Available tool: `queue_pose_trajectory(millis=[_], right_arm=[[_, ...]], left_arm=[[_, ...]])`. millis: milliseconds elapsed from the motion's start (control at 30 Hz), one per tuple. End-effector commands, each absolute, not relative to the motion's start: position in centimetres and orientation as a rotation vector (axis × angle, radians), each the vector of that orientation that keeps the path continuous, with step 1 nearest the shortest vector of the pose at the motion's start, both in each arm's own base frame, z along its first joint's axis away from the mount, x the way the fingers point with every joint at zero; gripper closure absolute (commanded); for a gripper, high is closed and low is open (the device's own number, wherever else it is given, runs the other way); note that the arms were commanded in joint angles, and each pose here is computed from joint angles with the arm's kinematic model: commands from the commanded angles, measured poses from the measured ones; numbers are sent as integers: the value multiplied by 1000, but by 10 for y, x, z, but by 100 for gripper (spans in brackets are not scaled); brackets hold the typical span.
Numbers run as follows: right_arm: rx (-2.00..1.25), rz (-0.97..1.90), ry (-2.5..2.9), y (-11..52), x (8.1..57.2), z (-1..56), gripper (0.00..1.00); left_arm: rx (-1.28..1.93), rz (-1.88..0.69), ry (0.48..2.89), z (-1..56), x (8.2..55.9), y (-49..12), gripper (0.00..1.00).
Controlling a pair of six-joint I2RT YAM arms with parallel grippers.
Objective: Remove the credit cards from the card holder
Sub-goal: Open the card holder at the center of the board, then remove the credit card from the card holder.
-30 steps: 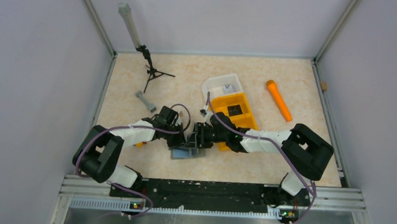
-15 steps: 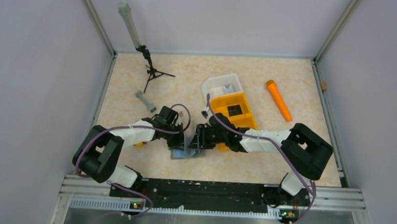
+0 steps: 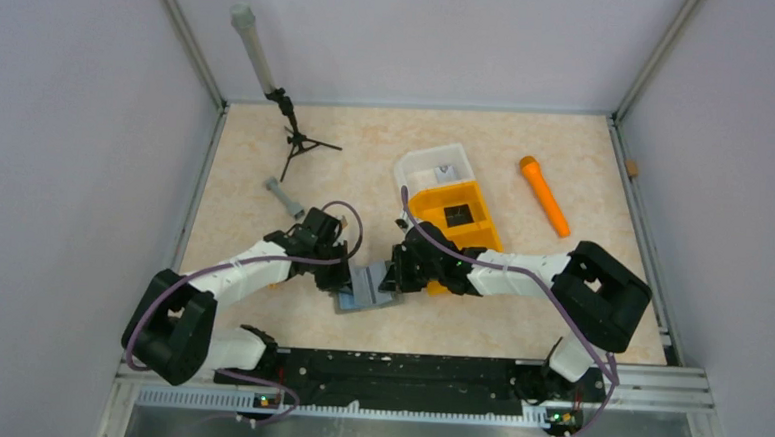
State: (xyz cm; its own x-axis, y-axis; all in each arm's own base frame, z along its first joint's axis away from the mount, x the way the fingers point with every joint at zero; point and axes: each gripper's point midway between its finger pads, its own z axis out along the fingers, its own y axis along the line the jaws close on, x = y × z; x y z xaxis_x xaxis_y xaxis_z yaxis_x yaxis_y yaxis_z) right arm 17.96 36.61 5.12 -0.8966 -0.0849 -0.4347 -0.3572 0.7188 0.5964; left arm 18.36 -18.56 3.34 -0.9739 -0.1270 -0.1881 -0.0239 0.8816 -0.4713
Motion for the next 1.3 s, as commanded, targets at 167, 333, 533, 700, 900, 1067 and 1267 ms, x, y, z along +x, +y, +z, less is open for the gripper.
queue_pose_trajectory(millis=[167,333,533,700,900,1067,1267], right_arm=[[-330,970,2458,362,189,74,100],[-331,977,2409,358,190,84,100],[-347,1010,2342,356,190,110,100],[-330,1076,2297,350,192,134,100],[-290,1193,2246,342,193,159,100],[-268,1270,2222,335,195,175,100],[-249,1367,2183,328,195,193,100]], left_arm=[[-187,-657,2753,53,187,-168,100],[-237,-651,2659,70,192,-161,97],[-276,-681,2575,76,195,-157,84],[-310,-821,2439,89,202,-159,45],[-341,-955,2238,115,206,-157,19],[-317,-1082,2090,140,207,-163,4],[-268,-1274,1992,164,208,-177,1]])
